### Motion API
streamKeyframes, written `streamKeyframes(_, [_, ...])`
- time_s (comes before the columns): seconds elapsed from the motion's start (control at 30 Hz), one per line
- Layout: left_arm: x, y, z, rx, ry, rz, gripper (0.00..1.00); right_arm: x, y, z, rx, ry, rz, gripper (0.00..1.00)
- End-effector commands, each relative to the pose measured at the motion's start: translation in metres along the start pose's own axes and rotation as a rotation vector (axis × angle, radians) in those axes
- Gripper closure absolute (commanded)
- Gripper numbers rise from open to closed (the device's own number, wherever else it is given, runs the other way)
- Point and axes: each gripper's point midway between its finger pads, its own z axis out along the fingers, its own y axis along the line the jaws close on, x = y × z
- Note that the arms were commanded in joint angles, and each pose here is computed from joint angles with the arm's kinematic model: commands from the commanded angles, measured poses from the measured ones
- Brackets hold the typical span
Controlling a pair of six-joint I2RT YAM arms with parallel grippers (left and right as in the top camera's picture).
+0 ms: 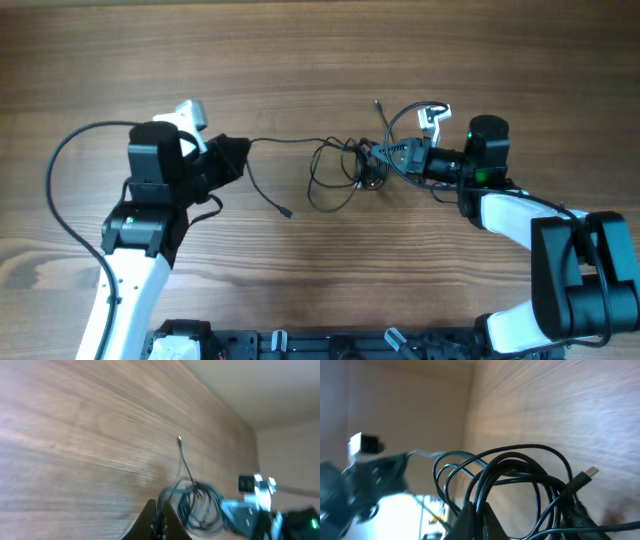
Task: Untangle cables
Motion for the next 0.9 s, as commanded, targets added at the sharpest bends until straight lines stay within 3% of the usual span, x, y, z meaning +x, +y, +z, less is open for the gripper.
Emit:
streamKeyframes(0.0, [0.003,0.022,0.005,-0.098,0.004,-0.121,0.96,0.017,0.026,-0.003,-0.113,0.117,-0.068,0.96])
streamKeyframes(0.13, [0.031,0.035,0.018,-0.162,0.121,-0.143,0.84,0.021,0.028,-0.004,-0.127,0.139,-0.047,0.96])
streamKeyframes(0.2, [0.048,0.041,0.03,-0.195,0.193,-0.146,0.39,0.021,0.029,-0.004,-0.128,0.138,-0.047,0.96])
streamKeyframes(0.23, [0.055,0.042,0.035,-0.205,0.218,-0.145,0.05,0.02,0.029,-0.004,-0.129,0.138,-0.043,0.96])
streamKeyframes(0.27, [0.061,0.043,0.039,-0.21,0.245,-0.144,0.0,0.02,0.03,-0.004,-0.128,0.138,-0.035,0.96])
streamKeyframes(0.43, [0.09,0.028,0.055,-0.153,0.372,-0.171,0.0,0.025,0.037,0.002,-0.144,0.159,-0.042,0.95])
streamKeyframes(0.67, [0.099,-0.016,0.064,0.013,0.394,-0.078,0.0,0.031,0.033,0.031,-0.075,0.12,-0.07,0.91])
streamKeyframes(0.8, [0.103,-0.023,0.066,0.027,0.39,-0.04,0.01,0.025,0.026,0.043,-0.012,0.054,-0.077,0.82])
streamKeyframes(0.87, [0.104,-0.023,0.066,0.027,0.395,-0.038,0.07,0.02,0.023,0.043,0.007,0.024,-0.077,0.8])
